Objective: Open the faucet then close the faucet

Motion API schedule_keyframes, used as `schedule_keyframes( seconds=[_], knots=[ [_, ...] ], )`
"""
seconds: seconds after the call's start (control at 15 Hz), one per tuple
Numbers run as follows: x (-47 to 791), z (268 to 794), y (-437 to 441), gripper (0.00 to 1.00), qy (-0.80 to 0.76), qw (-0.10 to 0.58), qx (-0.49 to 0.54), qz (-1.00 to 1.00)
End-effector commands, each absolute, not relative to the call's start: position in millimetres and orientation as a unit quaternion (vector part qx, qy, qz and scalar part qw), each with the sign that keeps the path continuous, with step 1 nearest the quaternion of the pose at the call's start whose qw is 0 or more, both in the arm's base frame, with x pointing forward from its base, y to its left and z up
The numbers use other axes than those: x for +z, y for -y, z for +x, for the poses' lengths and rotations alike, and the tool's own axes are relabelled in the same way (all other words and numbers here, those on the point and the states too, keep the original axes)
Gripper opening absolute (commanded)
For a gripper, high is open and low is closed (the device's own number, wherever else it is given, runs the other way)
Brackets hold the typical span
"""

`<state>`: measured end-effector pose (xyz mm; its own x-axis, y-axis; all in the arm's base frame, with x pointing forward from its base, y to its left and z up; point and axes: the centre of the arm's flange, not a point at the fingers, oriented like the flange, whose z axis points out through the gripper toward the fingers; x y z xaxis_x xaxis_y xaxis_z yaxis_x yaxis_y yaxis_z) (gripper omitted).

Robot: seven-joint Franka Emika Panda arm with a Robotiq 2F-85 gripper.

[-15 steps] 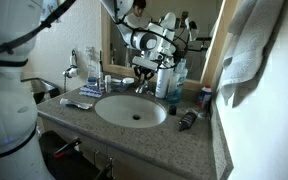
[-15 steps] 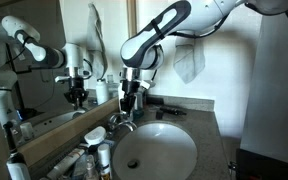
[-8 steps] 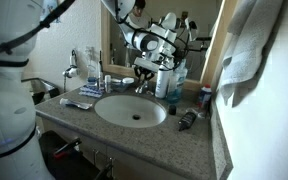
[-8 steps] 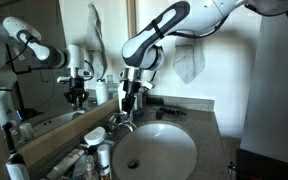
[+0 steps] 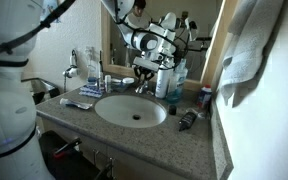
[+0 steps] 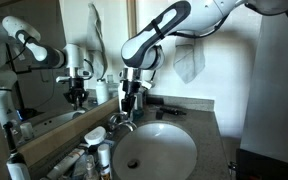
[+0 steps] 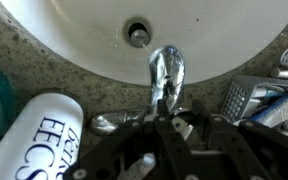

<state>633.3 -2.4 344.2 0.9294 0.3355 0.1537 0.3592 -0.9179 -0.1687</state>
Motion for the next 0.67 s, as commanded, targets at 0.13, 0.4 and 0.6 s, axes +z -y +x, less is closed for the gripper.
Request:
schedule_keyframes(
  seconds=[0.13, 0.4, 0.6],
  knots=[
    [307.1, 602.6, -13.9, 0.07, 0.133, 0.041, 0.016, -0.990],
    [306.8, 603.2, -20.7, 0.07, 0.122, 0.021, 0.031, -0.992],
    [307.5, 603.6, -21.2, 0.07, 0.121, 0.016, 0.036, -0.992]
  ],
)
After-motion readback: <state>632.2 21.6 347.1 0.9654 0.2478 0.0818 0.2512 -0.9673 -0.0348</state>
